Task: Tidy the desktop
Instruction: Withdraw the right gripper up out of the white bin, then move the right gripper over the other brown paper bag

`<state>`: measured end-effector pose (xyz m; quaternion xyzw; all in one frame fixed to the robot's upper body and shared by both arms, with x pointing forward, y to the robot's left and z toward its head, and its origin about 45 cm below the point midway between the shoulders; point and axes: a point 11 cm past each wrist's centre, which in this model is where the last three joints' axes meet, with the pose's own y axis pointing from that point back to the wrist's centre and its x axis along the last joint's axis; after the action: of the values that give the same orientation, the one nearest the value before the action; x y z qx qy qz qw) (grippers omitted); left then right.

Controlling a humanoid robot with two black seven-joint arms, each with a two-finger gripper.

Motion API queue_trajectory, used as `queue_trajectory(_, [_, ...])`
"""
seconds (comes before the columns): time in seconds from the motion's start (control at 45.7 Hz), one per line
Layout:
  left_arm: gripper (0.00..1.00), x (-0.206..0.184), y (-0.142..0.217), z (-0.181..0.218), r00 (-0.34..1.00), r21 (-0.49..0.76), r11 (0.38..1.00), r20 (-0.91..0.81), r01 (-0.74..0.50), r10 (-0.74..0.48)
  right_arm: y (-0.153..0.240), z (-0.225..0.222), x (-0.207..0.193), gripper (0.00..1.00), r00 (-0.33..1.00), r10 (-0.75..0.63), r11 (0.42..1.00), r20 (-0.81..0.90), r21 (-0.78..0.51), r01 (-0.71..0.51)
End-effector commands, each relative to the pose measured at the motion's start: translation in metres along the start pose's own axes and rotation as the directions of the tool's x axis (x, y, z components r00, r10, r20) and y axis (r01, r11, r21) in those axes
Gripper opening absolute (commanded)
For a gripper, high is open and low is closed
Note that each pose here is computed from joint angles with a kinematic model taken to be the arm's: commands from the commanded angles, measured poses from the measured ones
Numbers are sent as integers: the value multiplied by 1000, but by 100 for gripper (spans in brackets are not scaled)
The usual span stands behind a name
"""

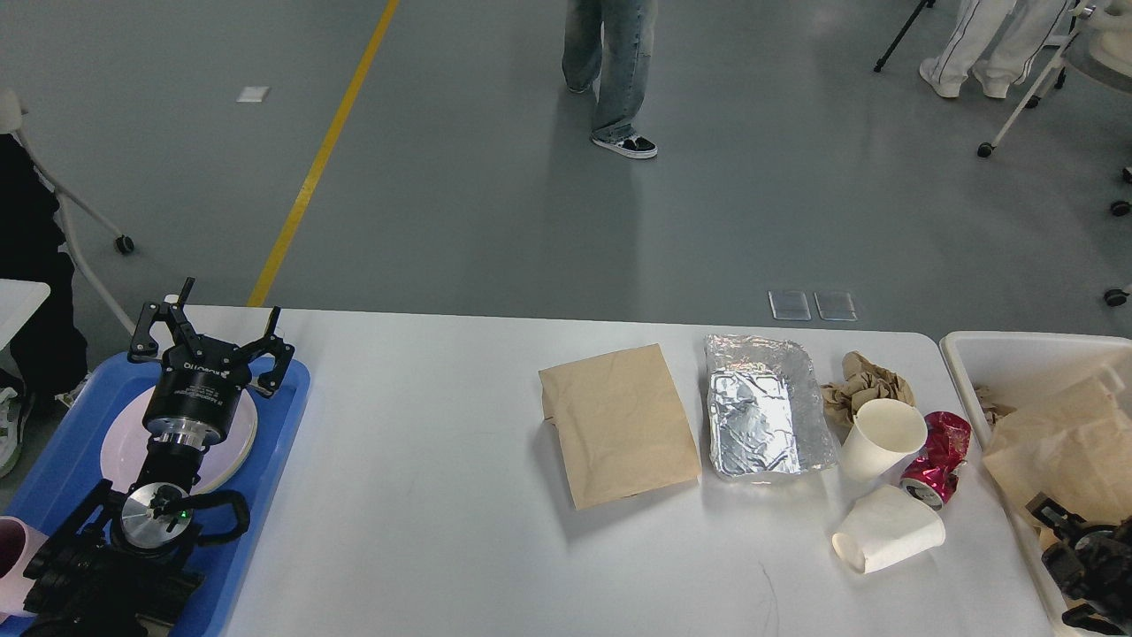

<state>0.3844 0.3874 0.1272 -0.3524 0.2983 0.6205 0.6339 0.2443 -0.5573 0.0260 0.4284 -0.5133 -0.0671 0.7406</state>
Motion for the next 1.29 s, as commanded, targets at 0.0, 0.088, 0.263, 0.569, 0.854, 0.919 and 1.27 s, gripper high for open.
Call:
queue_trajectory(0.0, [96,0,0,0,1000,1,1000,1,0,0,-1,8,13,100,1000,1,1000,10,-18,-1])
queue_trajectory(0.088, [96,0,0,0,1000,1,1000,0,0,0,0,16,25,100,1000,-7,999,24,-36,8])
queue_trajectory(0.263, [96,0,0,0,1000,0,1000,0,0,0,5,23,53,100,998,-19,998,51,-51,22])
queue_trajectory(0.569, [96,0,0,0,1000,1,1000,1,0,0,60,-42,126,100,976,-152,987,-158,24,157])
queue_trajectory(0.854, [96,0,0,0,1000,1,1000,0,0,0,168,-146,176,100,835,-369,901,-408,62,429])
queue_trajectory(0.919, [96,0,0,0,1000,1,1000,1,0,0,200,-163,184,100,787,-408,870,-463,65,489])
queue_trajectory(1.27, [96,0,0,0,1000,1,1000,0,0,0,384,-197,200,100,640,-346,805,-686,133,578])
